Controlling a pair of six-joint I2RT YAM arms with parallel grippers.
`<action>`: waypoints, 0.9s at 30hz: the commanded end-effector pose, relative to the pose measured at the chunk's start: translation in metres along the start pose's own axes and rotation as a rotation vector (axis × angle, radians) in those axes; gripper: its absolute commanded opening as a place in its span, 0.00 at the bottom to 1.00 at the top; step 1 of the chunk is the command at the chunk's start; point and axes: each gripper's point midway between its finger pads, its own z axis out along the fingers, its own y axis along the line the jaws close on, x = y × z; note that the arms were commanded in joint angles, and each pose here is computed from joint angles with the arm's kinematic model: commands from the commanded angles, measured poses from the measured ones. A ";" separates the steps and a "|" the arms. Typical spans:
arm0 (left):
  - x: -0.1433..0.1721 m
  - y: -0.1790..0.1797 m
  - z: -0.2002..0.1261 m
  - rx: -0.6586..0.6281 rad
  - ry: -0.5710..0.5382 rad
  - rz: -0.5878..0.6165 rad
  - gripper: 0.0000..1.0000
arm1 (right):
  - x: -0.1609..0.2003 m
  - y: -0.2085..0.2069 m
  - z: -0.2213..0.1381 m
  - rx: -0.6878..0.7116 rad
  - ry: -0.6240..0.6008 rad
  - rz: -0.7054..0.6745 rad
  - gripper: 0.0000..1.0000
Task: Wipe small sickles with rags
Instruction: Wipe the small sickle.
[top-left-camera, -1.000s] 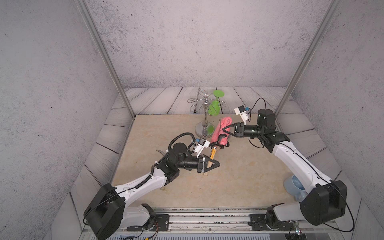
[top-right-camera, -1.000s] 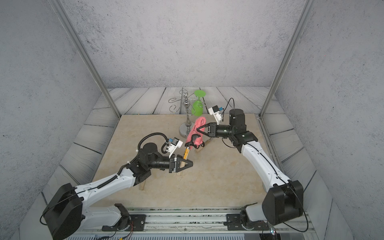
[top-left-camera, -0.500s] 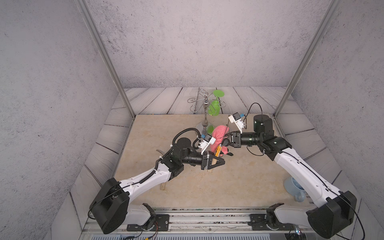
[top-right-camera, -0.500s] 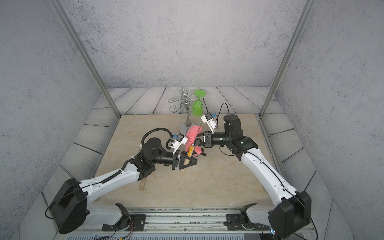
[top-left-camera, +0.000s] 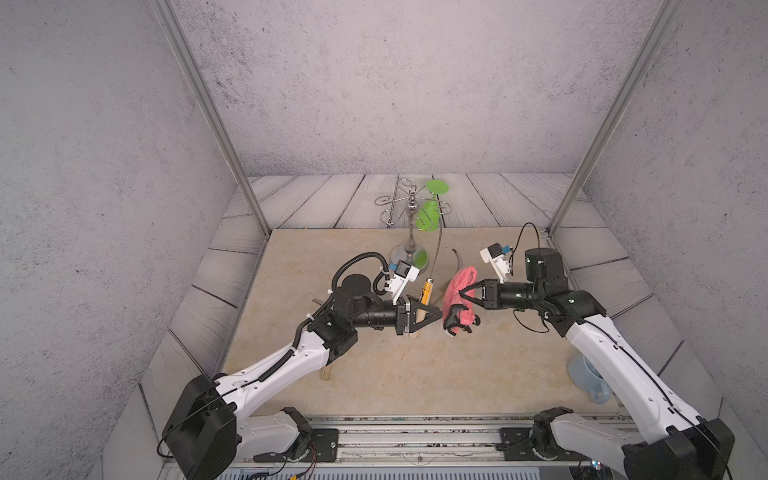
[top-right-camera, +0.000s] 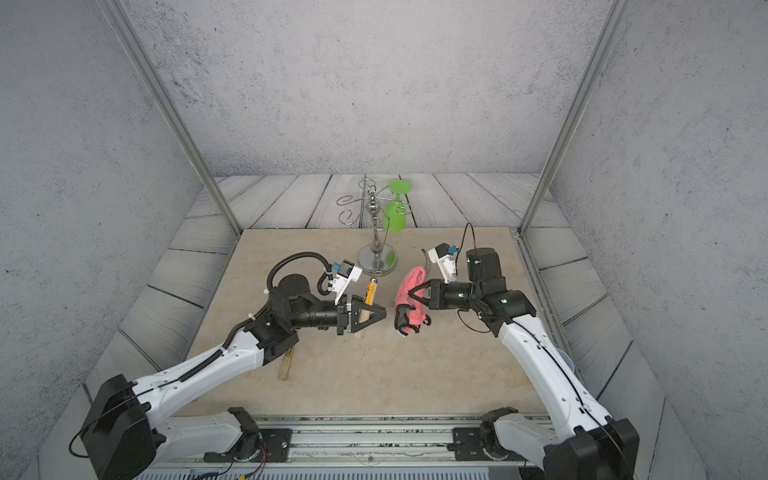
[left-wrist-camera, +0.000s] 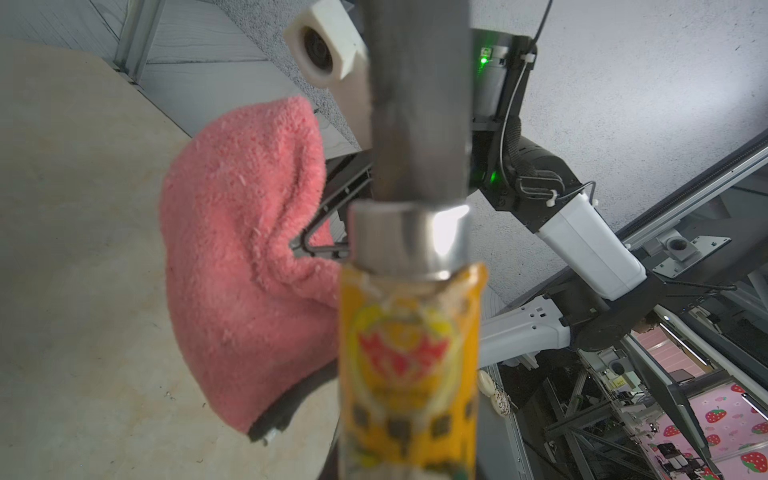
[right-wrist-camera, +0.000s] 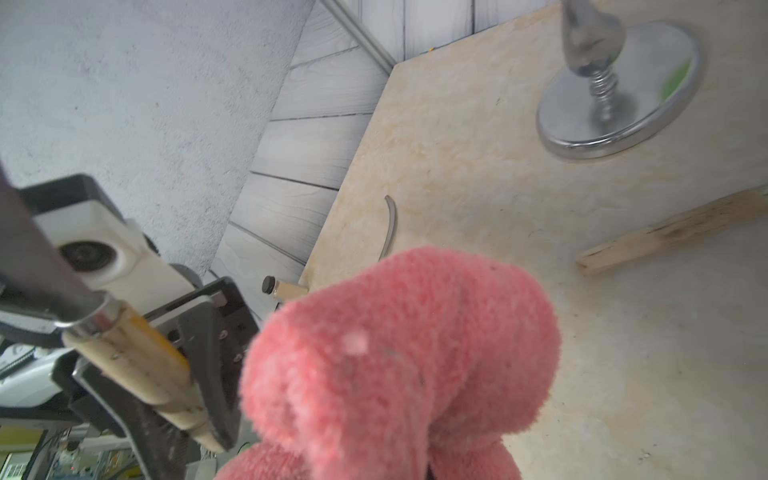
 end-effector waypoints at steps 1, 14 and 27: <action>0.017 0.002 -0.005 0.005 0.026 -0.025 0.00 | -0.029 0.007 -0.008 0.011 -0.054 -0.055 0.08; 0.049 -0.001 -0.009 0.029 0.065 -0.047 0.00 | -0.084 0.022 0.012 -0.090 -0.037 -0.129 0.09; 0.055 -0.017 0.006 0.133 0.101 -0.029 0.00 | -0.087 0.042 0.010 -0.195 -0.038 -0.168 0.09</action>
